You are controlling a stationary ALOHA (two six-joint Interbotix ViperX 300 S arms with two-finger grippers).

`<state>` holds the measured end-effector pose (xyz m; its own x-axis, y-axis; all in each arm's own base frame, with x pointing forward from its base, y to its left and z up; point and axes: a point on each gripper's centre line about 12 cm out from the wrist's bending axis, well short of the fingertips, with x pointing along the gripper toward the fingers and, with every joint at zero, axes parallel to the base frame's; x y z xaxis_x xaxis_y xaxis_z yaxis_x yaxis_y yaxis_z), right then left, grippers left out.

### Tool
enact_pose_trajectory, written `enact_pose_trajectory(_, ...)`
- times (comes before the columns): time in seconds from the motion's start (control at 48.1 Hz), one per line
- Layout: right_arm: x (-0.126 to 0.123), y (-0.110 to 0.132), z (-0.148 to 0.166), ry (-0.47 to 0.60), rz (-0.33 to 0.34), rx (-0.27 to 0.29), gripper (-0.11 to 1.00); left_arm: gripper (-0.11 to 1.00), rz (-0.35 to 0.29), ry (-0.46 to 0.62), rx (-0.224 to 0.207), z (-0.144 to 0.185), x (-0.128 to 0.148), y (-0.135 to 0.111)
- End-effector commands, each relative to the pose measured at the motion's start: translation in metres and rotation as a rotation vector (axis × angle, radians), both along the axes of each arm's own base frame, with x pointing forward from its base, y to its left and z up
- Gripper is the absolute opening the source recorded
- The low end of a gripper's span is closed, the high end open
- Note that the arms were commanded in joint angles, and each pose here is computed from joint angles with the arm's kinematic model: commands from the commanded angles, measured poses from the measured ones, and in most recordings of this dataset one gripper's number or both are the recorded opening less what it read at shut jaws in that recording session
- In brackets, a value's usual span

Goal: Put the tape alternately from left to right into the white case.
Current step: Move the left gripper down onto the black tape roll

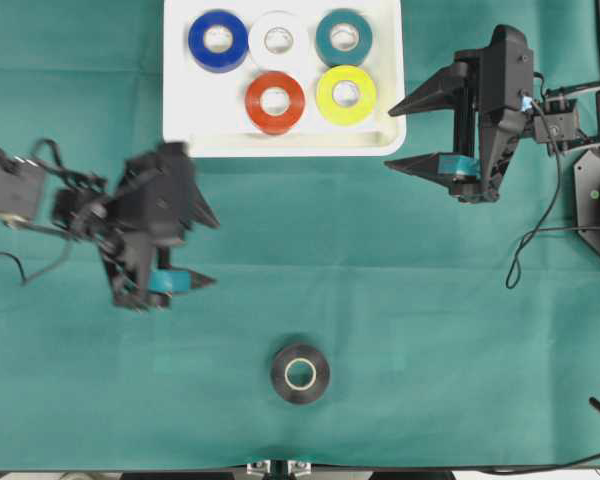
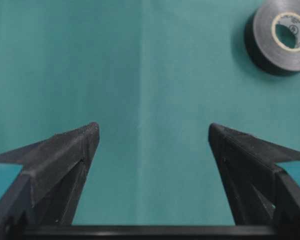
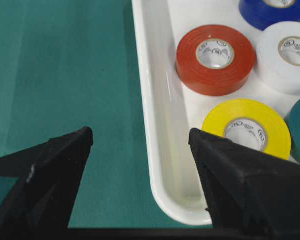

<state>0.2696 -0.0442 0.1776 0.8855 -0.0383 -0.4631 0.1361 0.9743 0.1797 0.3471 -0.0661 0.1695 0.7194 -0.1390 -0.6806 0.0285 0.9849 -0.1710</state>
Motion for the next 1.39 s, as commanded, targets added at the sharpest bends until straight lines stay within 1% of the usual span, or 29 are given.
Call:
enact_pose_trajectory(0.0,0.001,0.001,0.003,-0.011,0.005,-0.003,0.84,0.73,-0.024,-0.021,-0.006,0.006,0.02,-0.013)
enact_pose_trajectory(0.145,0.0,0.0,0.001,-0.005,0.005,-0.003,0.84,0.73,-0.045,-0.013,-0.014,0.005,0.04,-0.03)
enact_pose_trajectory(0.208,0.0,0.001,0.001,-0.005,0.007,-0.005,0.84,0.74,-0.039,-0.003,-0.033,0.006,0.048,-0.037)
enact_pose_trajectory(0.291,0.0,0.001,0.001,-0.006,0.008,-0.006,0.84,0.74,-0.005,0.02,-0.073,0.008,0.059,-0.042)
enact_pose_trajectory(0.353,0.001,0.001,0.002,-0.009,0.008,-0.006,0.84,0.74,0.011,0.04,-0.095,0.006,0.065,-0.047)
enact_pose_trajectory(0.436,0.001,0.001,0.002,-0.007,0.008,-0.007,0.84,0.74,0.02,0.055,-0.111,0.005,0.071,-0.054)
enact_pose_trajectory(0.852,-0.001,0.001,-0.001,0.004,0.01,-0.01,0.84,0.74,-0.021,0.048,-0.124,0.0,0.101,-0.087)
enact_pose_trajectory(1.081,-0.004,0.002,-0.004,0.015,0.018,-0.017,0.84,0.74,-0.046,0.101,-0.105,-0.012,0.108,-0.103)
enact_pose_trajectory(1.226,-0.005,0.002,-0.006,0.021,0.018,-0.016,0.84,0.74,-0.046,0.135,-0.093,-0.022,0.111,-0.105)
enact_pose_trajectory(1.372,-0.007,0.003,-0.008,0.027,0.018,-0.014,0.84,0.74,-0.048,0.143,-0.082,-0.03,0.116,-0.105)
